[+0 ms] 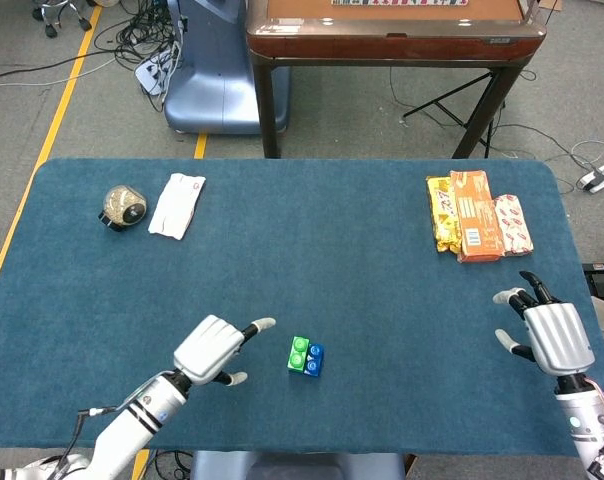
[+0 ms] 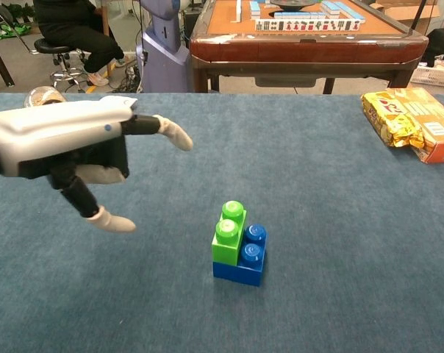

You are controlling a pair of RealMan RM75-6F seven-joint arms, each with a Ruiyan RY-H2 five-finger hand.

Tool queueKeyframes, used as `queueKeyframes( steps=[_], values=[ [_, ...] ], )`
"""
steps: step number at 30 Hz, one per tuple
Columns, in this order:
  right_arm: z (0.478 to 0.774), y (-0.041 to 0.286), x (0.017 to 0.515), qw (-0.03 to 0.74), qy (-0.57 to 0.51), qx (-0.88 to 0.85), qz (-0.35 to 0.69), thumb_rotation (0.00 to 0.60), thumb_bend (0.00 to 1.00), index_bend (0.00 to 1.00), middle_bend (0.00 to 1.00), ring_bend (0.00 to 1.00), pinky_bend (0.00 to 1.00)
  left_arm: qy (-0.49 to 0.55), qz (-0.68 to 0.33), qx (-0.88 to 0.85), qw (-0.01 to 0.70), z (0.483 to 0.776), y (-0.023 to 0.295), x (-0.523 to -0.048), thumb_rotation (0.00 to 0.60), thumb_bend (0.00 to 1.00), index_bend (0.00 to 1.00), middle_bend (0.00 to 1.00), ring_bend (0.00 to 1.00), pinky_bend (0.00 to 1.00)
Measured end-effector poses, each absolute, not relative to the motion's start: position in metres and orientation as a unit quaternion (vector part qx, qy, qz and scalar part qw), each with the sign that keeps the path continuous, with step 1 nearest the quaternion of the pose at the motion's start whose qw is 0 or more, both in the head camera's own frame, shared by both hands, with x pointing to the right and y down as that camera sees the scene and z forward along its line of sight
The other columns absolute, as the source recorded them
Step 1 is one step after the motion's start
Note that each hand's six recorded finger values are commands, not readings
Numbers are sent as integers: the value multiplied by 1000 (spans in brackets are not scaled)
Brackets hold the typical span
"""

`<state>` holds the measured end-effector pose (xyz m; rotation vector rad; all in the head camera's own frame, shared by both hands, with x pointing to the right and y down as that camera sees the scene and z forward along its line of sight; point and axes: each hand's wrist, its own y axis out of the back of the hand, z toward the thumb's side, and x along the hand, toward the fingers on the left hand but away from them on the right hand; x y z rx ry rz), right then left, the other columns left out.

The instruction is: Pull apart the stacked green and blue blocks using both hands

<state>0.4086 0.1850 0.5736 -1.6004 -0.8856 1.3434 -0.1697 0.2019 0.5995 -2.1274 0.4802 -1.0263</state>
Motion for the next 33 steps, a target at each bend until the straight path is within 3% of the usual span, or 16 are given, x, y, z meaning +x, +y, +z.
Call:
queueKeyframes(
  steps=[14,33],
  values=[
    [573,184,410,421,-347,-641,540,600,167,413,433,464,598,129,-384,-835,372,616,203,-89,600,4,228,1000,1000,1000],
    [584,187,408,414,-337,-649,541,600,167,413,433,464,598,95,-451,-811,361,639,194,-85,600,4,244,1000,1000,1000]
  ],
)
